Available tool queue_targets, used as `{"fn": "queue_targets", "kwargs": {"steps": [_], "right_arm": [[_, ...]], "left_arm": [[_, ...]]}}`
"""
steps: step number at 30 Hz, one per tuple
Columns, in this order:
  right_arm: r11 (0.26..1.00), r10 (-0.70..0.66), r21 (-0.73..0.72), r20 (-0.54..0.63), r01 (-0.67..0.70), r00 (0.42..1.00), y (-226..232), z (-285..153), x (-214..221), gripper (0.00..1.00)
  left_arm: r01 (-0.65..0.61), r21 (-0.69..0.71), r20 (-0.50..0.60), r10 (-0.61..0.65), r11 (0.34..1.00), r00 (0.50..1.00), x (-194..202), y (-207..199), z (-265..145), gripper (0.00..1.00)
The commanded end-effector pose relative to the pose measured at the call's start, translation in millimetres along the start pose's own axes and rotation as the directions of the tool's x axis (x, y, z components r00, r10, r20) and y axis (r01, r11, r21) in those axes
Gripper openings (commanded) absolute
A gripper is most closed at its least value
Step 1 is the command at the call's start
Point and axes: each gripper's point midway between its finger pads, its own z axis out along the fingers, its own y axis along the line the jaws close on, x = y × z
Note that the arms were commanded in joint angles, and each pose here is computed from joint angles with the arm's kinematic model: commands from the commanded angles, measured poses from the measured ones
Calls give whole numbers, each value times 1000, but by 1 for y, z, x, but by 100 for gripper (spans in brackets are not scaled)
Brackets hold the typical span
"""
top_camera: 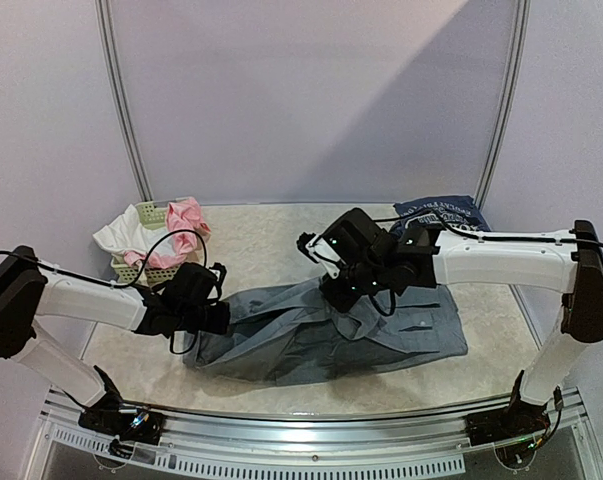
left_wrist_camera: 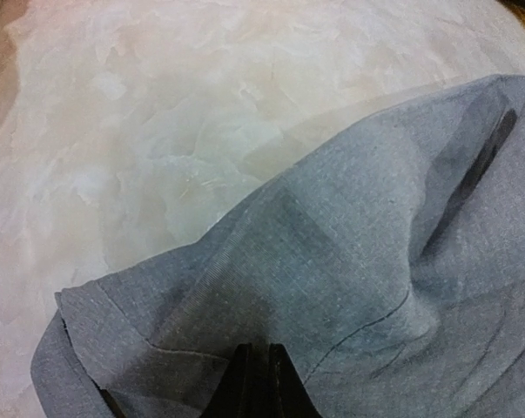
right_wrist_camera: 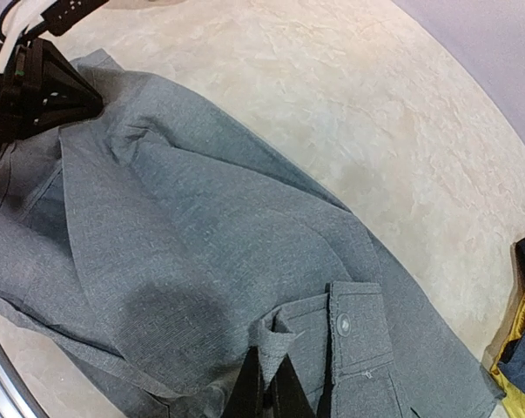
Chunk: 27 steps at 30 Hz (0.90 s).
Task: Fold and stack the mixed laundry pile
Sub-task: Fold the 1/3-folded shirt at the center of the board.
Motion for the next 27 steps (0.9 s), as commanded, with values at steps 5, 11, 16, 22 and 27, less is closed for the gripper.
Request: {"fn": "queue_targets", "kwargs": {"steps": [5,11,16,22,27], "right_arm": [[999,23,-41,16,-22,1000,5,-7,-5,7],[998,9,-55,-133,-16,991,15,24,33,22],[998,30,-51,-176,-39,984,18,36,53,19],[998,58,19,-157,-56,986,6,33,49,0],[975,94,206,-72,-77,993,-32,13,30,0]], "left_arm": [[7,-26,12,-7,1000,1000,1,9,2,6],[3,-36,10,-3,999,1000,4,12,1,7],[1,-35,10,0,999,1000,5,13,0,7],[6,-29,20,-6,1000,1000,4,13,-3,7],[13,-30,29,-12,999,1000,2,13,-2,14]]}}
